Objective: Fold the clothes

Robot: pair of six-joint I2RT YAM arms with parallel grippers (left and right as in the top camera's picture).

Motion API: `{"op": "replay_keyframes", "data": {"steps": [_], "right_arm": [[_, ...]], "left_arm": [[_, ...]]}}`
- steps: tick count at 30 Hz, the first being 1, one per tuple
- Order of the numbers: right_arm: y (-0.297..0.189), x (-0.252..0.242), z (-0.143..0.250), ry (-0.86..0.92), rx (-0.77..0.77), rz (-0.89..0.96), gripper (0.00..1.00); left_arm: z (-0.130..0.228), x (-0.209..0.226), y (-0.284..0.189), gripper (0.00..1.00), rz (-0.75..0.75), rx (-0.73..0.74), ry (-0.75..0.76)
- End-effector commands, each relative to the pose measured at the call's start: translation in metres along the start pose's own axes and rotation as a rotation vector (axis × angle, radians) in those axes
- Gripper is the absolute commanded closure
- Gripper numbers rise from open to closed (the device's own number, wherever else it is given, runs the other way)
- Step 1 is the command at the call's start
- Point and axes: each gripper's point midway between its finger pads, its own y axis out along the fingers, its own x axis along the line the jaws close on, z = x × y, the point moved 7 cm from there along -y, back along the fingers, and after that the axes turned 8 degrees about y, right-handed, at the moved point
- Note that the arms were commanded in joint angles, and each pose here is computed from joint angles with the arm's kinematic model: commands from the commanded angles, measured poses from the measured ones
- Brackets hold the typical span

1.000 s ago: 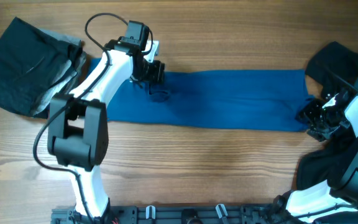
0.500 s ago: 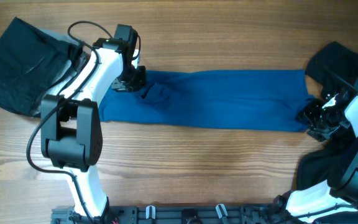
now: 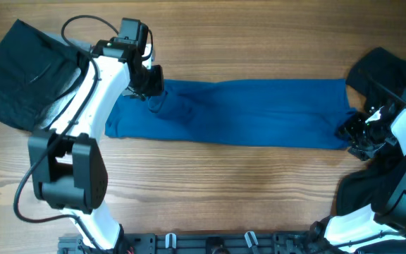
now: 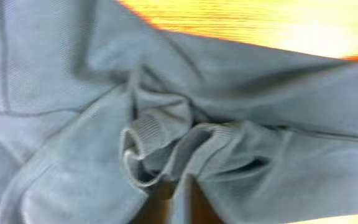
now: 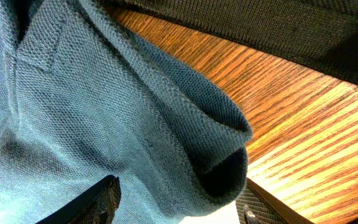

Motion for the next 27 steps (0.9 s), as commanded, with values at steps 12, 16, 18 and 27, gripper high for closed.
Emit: {"op": "replay_keyframes", "data": {"steps": [12, 16, 18, 27], "right_arm": [[-0.002, 0.021, -0.033, -0.199, -0.156, -0.132, 0.06], [0.007, 0.023, -0.022, -0.231, -0.113, -0.203, 0.12], [0.016, 0.023, -0.009, -0.232, -0.063, -0.250, 0.16], [0.035, 0.031, 0.014, -0.313, -0.032, -0.470, 0.73]], "left_arm": [[0.040, 0.046, 0.087, 0.32, 0.034, 0.117, -0.140], [0.019, 0.037, 0.059, 0.23, 0.116, 0.030, -0.118], [0.006, 0.037, 0.033, 0.20, 0.107, -0.041, -0.098], [-0.001, 0.036, -0.035, 0.20, 0.106, -0.199, -0.067]]}}
